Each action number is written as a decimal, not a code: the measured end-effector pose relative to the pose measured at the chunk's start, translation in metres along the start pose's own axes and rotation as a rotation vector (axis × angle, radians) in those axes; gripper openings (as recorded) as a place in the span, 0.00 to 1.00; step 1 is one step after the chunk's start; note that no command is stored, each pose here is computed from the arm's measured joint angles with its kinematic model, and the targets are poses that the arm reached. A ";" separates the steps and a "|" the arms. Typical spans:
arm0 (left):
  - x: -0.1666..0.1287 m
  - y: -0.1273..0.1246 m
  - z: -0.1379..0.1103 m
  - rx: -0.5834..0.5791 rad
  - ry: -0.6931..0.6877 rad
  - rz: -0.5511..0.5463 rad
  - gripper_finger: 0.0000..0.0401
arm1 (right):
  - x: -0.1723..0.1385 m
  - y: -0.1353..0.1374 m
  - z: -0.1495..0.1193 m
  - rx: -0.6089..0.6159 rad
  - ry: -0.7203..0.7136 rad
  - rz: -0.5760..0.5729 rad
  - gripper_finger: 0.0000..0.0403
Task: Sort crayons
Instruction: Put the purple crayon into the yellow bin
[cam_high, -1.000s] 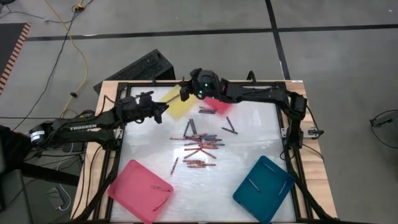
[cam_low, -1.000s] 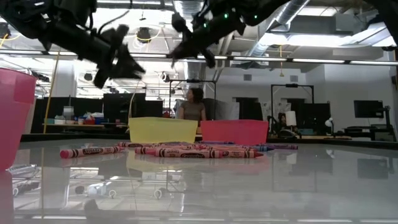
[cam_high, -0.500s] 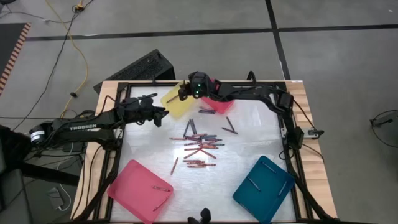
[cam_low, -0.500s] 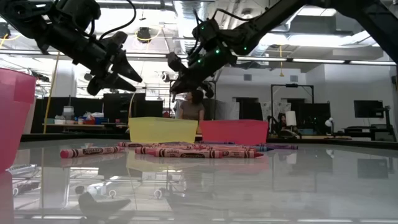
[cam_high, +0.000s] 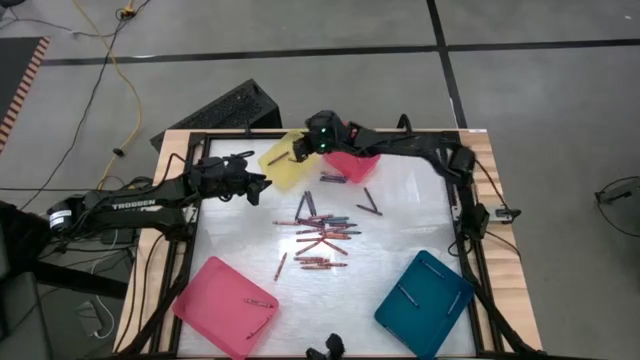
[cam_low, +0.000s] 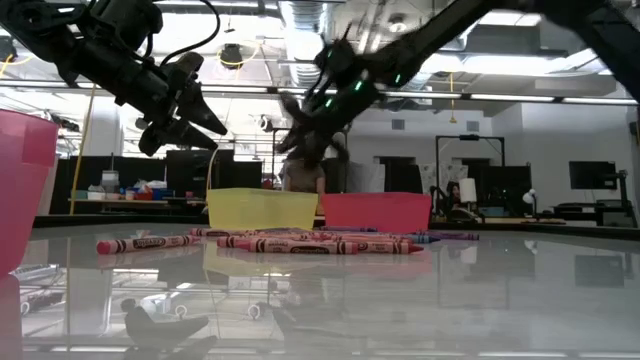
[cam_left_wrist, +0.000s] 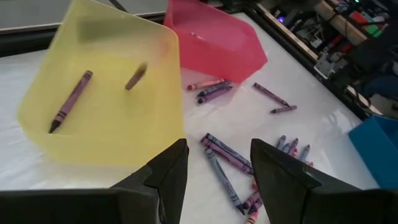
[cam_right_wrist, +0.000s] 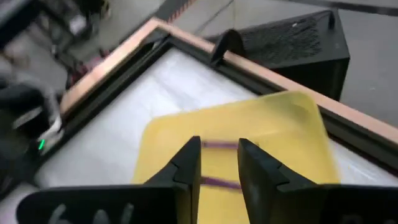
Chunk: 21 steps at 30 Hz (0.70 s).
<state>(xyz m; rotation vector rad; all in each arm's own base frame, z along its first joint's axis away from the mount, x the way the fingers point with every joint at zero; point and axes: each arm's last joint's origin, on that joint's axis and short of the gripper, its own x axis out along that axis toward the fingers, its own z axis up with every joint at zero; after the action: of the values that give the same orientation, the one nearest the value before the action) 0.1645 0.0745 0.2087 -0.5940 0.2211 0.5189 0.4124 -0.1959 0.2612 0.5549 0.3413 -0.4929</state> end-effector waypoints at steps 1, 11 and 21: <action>0.000 0.000 0.000 0.001 0.003 -0.004 0.41 | -0.010 0.002 0.004 -0.039 0.024 -0.006 0.25; 0.000 0.000 -0.001 0.006 0.016 -0.010 0.41 | -0.064 0.026 -0.009 -0.371 0.313 -0.086 0.25; 0.000 0.000 -0.002 0.005 0.029 -0.018 0.41 | -0.032 0.025 -0.047 -0.526 0.421 -0.225 0.25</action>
<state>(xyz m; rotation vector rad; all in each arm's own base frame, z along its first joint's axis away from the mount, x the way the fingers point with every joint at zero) 0.1645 0.0729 0.2071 -0.5985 0.2444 0.4928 0.3916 -0.1392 0.2481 0.0999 0.9130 -0.4758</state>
